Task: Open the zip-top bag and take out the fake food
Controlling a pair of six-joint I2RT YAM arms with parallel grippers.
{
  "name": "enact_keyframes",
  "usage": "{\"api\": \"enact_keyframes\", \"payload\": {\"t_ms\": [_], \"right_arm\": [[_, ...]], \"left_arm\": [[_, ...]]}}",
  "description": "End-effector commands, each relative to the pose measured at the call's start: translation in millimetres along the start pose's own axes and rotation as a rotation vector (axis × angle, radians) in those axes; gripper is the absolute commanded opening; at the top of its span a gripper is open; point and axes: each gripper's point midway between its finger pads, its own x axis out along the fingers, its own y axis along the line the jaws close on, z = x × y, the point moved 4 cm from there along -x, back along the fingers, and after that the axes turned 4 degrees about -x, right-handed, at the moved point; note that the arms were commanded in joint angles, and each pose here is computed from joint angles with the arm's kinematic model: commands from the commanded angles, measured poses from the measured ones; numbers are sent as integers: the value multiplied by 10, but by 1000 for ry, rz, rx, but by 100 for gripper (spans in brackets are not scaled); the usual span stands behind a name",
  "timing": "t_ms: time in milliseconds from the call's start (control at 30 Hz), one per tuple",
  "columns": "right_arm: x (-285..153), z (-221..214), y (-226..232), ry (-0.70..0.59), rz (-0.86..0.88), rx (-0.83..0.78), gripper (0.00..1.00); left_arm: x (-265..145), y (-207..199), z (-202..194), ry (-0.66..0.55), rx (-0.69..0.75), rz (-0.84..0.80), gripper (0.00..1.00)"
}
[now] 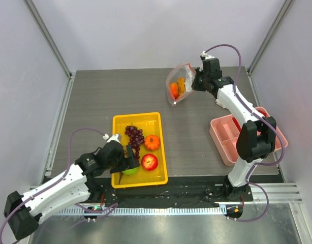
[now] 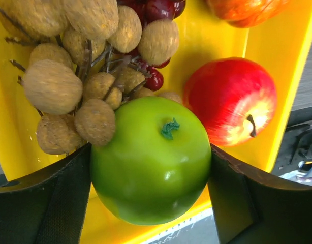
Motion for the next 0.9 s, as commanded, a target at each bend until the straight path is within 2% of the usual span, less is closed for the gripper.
{"api": "enact_keyframes", "payload": {"t_ms": [0,67,133,300,333,400,467,533,567,633,667,700,733,767,833,867], "right_arm": [[-207,191,84,-81,39,7,1],[-215,202,82,-85,37,6,1],[-216,214,94,-87,40,5,1],[-264,277,133,-93,55,3,1],[-276,281,150,-94,56,-4,1],[-313,286,182,-95,60,-11,1],[-335,285,233,-95,66,-17,1],[-367,296,286,-95,68,-28,1],[-403,330,373,-104,81,-40,1],[-428,338,389,-104,52,-47,1],[-451,349,448,-108,58,-54,1],[-477,350,458,-107,54,-56,1],[-496,355,472,-110,52,-56,2],[-510,360,489,-111,52,-55,1],[-553,364,514,-115,52,-54,1],[-566,370,520,-118,53,-55,1]], "left_arm": [[-114,-199,138,-50,29,-63,94],[-201,-381,166,-60,57,-187,99],[-285,-575,196,-67,69,-307,100],[-467,-762,340,-115,106,-354,100],[-592,-919,468,-177,146,-411,98],[-678,-1126,631,-245,188,-465,88],[-960,-1558,906,-360,255,-599,70],[-872,-1854,1084,-375,296,-599,63],[-1051,-2147,1270,-435,328,-658,58],[-771,-2410,1426,-414,369,-628,52],[-923,-2665,1613,-469,382,-669,47],[-868,-2739,1751,-477,372,-658,44],[-537,-2836,1826,-423,358,-617,36],[-628,-3026,1974,-436,337,-663,27],[-248,-3132,2126,-423,311,-627,25],[-109,-3168,2190,-421,307,-612,17]]}}
